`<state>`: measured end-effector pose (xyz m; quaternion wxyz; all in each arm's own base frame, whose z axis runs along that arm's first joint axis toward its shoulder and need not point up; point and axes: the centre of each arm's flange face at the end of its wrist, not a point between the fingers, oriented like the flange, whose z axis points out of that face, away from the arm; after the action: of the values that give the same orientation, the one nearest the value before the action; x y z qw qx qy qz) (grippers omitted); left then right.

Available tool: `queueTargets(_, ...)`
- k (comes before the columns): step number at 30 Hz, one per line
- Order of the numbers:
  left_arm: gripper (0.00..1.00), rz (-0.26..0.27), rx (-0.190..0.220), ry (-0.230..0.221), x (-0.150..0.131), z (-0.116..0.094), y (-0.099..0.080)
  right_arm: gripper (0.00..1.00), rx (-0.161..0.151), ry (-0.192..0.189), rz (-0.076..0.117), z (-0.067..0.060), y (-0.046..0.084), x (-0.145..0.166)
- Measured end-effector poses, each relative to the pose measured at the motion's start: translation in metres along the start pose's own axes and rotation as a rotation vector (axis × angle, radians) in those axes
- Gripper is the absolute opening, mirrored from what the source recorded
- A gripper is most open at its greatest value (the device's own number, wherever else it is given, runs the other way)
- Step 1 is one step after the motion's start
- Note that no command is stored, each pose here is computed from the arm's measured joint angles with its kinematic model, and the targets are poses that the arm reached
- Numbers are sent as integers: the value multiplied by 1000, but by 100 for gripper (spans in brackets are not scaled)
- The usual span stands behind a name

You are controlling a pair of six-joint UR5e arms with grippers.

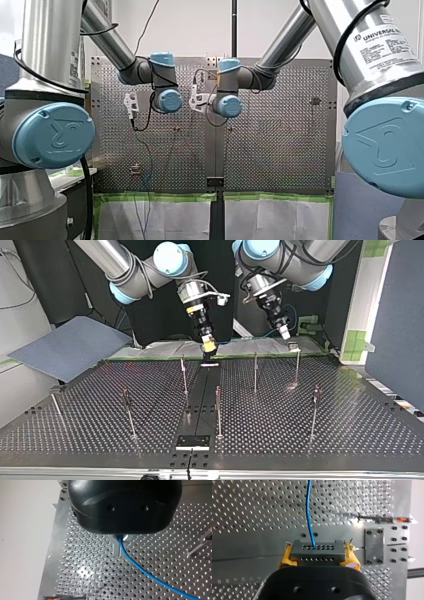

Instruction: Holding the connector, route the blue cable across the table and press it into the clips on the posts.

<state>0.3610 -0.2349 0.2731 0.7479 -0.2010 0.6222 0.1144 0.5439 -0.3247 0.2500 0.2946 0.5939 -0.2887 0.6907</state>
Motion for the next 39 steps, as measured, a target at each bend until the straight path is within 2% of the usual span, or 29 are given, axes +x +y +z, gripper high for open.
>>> queueTargets(4, 0, 5, 0, -1, -13, -1, 4, 0, 17, -4, 9, 7, -6, 3)
queueTargets(8, 0, 17, 18, -3, -25, -1, 6, 0, 42, -5, 12, 14, -14, 13)
queueTargets(13, 0, 22, 40, -6, -39, -1, 10, 0, 55, -3, 14, 22, -20, 25)
queueTargets(18, 0, 22, 32, -11, -57, 3, 17, 0, 92, -1, 25, 26, -36, 38)
queueTargets(22, 0, 35, 22, -9, -62, 13, 22, 0, 110, -3, 33, 31, -45, 49)
queueTargets(29, 0, 41, 21, -20, -69, 37, 27, 0, 145, 8, 63, 41, -58, 72)
queueTargets(33, 0, 30, 21, -34, -74, 52, 29, 0, 155, 12, 84, 49, -61, 81)
queueTargets(39, 0, 4, 23, -61, -84, 77, 31, 0, 155, -18, 94, 61, -60, 74)
